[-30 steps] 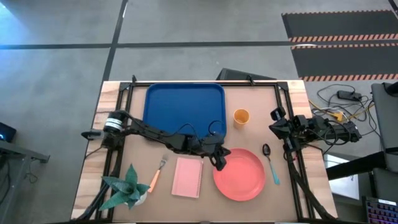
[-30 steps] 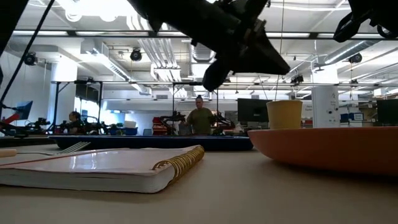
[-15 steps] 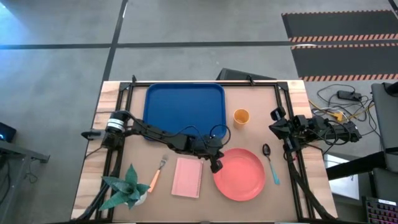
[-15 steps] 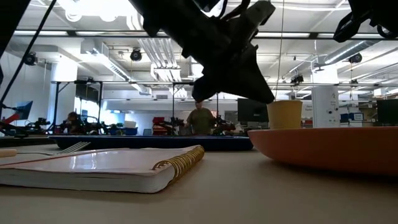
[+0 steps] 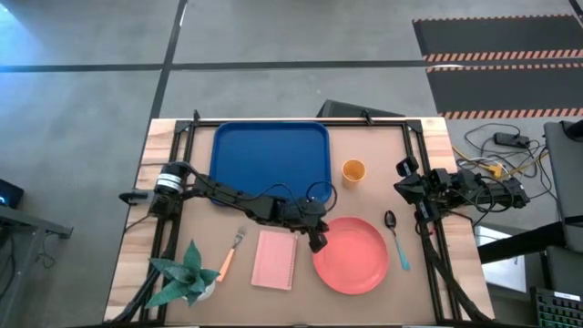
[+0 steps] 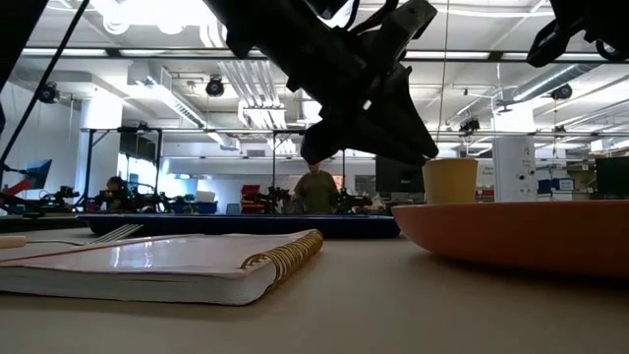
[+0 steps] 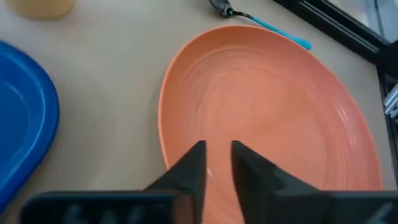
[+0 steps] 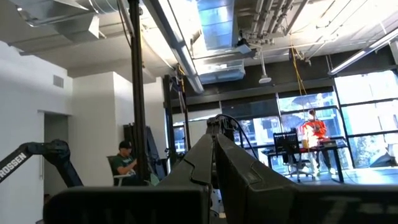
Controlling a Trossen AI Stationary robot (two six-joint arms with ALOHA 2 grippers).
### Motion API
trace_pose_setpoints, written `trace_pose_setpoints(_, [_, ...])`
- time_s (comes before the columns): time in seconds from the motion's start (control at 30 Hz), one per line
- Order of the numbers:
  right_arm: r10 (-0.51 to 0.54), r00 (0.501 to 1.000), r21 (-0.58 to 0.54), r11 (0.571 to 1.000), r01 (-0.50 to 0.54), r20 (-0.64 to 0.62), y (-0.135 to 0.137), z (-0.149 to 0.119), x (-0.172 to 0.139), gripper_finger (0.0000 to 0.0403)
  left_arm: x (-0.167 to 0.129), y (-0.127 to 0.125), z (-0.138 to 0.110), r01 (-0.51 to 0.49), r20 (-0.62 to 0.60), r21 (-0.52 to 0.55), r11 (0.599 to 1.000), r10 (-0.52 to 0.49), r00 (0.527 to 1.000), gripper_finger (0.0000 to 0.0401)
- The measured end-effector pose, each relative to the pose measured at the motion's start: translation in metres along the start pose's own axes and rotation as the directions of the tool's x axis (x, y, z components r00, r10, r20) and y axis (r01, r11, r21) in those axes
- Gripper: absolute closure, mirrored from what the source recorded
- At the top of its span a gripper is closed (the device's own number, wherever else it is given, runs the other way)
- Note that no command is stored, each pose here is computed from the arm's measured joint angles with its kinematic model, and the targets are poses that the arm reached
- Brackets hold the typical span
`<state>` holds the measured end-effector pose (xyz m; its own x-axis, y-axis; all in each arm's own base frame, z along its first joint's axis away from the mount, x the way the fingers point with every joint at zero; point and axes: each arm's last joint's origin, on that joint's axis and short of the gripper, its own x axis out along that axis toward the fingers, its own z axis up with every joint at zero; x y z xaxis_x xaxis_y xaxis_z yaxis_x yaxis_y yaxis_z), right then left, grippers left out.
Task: Pick and place plate/cup/fork/spoon on tray
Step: Put the pink plate on the blue tray
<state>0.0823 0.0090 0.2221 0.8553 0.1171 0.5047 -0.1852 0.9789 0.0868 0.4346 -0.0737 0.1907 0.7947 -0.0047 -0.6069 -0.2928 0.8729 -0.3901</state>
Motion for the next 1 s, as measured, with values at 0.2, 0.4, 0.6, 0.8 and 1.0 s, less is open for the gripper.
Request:
trace_pose_setpoints(0.2, [0.000, 1.000, 0.002, 1.000, 0.000, 0.000, 0.000, 0.000, 0.000, 0.0394, 0.000, 0.004, 0.001, -0.029, 0.005, -0.129, 0.991, 0.029, 1.000, 0.0238])
trace_pose_setpoints(0.4, [0.000, 1.000, 0.002, 1.000, 0.000, 0.000, 0.000, 0.000, 0.000, 0.0394, 0.000, 0.005, 0.000, -0.050, -0.002, -0.169, 0.984, 0.050, 0.999, 0.0193])
trace_pose_setpoints(0.6, [0.000, 1.000, 0.002, 1.000, 0.000, -0.002, 0.000, 0.000, 0.000, 0.0394, 0.001, 0.010, -0.006, -0.084, -0.007, -0.153, 0.985, 0.084, 0.996, 0.0191])
trace_pose_setpoints(0.8, [0.000, 1.000, 0.000, 1.000, 0.000, -0.005, 0.000, 0.000, 0.000, 0.0394, 0.004, 0.018, -0.017, -0.103, -0.006, -0.155, 0.983, 0.103, 0.995, 0.0191])
trace_pose_setpoints(1.0, [-0.001, 1.000, -0.006, 1.000, 0.001, -0.010, 0.000, -0.001, 0.000, 0.0394, 0.004, 0.016, -0.017, -0.090, 0.015, -0.156, 0.984, 0.093, 0.996, 0.0191])
